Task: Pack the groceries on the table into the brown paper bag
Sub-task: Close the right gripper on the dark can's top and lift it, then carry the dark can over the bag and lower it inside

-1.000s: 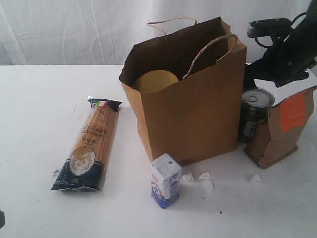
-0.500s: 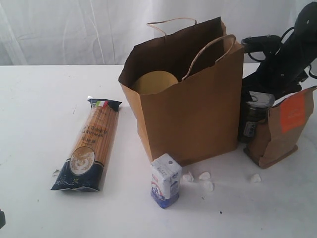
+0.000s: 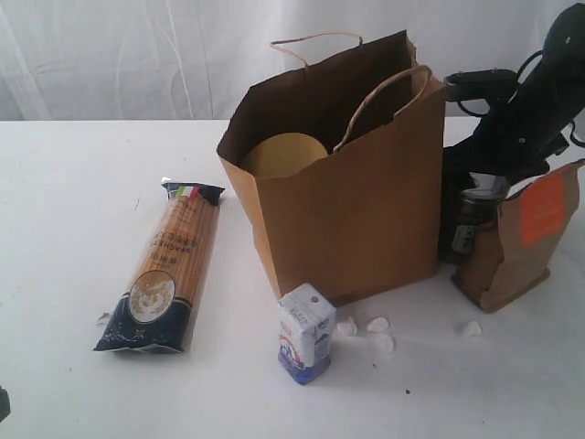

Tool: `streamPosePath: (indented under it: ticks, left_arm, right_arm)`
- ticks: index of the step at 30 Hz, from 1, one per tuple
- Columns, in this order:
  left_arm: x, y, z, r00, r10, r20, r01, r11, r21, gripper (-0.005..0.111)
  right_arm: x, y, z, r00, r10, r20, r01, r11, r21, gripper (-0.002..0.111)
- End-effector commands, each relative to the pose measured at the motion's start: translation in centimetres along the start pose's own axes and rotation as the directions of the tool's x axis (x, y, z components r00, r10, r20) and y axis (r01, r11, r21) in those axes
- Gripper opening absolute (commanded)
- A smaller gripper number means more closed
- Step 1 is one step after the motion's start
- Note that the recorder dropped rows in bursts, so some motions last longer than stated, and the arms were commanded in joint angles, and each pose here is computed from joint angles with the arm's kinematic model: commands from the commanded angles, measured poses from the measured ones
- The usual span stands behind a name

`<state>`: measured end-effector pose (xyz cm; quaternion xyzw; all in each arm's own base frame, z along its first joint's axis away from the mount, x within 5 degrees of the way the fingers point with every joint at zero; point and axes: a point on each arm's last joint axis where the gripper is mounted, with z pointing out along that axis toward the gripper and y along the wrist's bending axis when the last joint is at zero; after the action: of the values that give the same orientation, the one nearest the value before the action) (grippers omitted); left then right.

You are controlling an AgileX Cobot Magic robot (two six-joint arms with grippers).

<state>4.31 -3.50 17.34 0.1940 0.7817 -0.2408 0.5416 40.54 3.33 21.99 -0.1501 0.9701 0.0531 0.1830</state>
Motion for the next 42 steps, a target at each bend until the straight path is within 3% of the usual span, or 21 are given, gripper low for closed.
streamPosePath:
  ticks: [1, 7, 15, 19, 24, 31, 42]
  left_arm:
    - [0.1, 0.0, 0.0, 1.0, -0.001, 0.0, 0.001, 1.0, 0.003, 0.0]
    - [0.1, 0.0, 0.0, 1.0, -0.001, 0.0, 0.001, 1.0, 0.003, 0.0]
    - [0.1, 0.0, 0.0, 1.0, -0.001, 0.0, 0.001, 1.0, 0.003, 0.0]
    - [0.1, 0.0, 0.0, 1.0, -0.001, 0.0, 0.001, 1.0, 0.003, 0.0]
    - [0.1, 0.0, 0.0, 1.0, -0.001, 0.0, 0.001, 1.0, 0.003, 0.0]
    - [0.1, 0.0, 0.0, 1.0, -0.001, 0.0, 0.001, 1.0, 0.003, 0.0]
    - [0.1, 0.0, 0.0, 1.0, -0.001, 0.0, 0.001, 1.0, 0.003, 0.0]
  right_arm:
    - [-0.5, 0.0, -3.7, 0.995, -0.007, 0.104, 0.004, 1.0, 0.031, 0.0]
    - [-0.7, 0.5, -11.4, 0.947, -0.012, 0.321, -0.018, 0.996, 0.09, 0.0]
    - [1.2, 2.5, -21.9, 0.821, -0.063, 0.567, -0.026, 0.989, 0.148, 0.0]
    - [2.5, 4.4, -26.5, 0.72, -0.026, 0.693, -0.026, 0.998, 0.064, 0.0]
    - [4.2, 6.8, -30.6, 0.619, -0.043, 0.784, 0.078, 0.997, -0.006, 0.0]
    - [4.6, 9.3, -31.5, 0.57, -0.089, 0.817, 0.264, 0.961, -0.08, 0.0]
    - [3.0, 11.1, -28.3, 0.643, -0.155, 0.75, 0.382, 0.914, -0.139, 0.0]
